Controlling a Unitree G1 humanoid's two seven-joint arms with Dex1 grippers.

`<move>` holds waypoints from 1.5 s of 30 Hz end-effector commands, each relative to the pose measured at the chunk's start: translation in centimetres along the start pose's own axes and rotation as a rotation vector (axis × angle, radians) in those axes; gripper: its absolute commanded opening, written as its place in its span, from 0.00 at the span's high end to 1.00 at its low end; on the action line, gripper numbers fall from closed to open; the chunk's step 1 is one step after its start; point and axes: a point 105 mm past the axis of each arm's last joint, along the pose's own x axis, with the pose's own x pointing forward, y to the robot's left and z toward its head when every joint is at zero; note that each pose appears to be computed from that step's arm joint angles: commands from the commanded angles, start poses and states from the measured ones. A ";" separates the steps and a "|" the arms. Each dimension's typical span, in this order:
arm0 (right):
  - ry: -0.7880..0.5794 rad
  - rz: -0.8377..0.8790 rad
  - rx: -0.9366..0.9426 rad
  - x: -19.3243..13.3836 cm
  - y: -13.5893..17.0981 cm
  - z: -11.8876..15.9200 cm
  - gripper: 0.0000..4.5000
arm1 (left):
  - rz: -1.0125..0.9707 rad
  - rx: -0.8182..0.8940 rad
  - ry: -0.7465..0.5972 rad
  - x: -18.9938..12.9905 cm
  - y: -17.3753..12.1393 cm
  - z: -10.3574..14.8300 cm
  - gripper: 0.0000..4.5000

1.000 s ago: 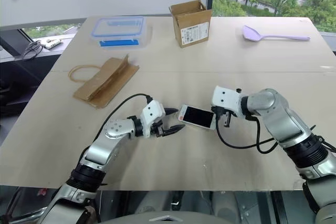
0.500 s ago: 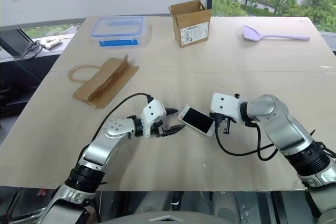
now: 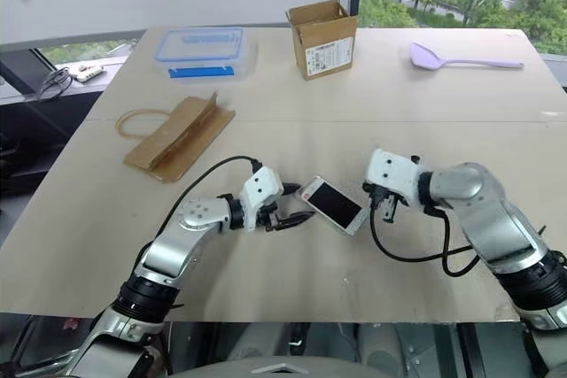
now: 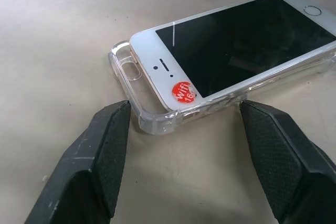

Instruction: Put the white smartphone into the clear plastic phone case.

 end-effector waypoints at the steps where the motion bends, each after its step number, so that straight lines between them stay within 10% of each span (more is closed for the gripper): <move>1: -0.007 -0.045 0.002 -0.6 0.3 0.2 1.00 | -0.102 -0.008 -0.030 -0.7 -1.2 0.5 0.25; 9: -0.099 -0.018 0.074 -1.3 1.8 1.4 1.00 | -0.223 -0.098 -0.012 -4.6 -0.4 0.5 0.25; 18: -0.199 0.136 0.181 -1.2 6.0 2.8 1.00 | -0.211 -0.118 -0.020 -3.8 -0.2 0.2 1.00; 45: 0.077 0.303 0.164 5.3 8.6 -2.2 1.00 | -0.062 -0.068 -0.030 -3.5 1.6 1.1 1.00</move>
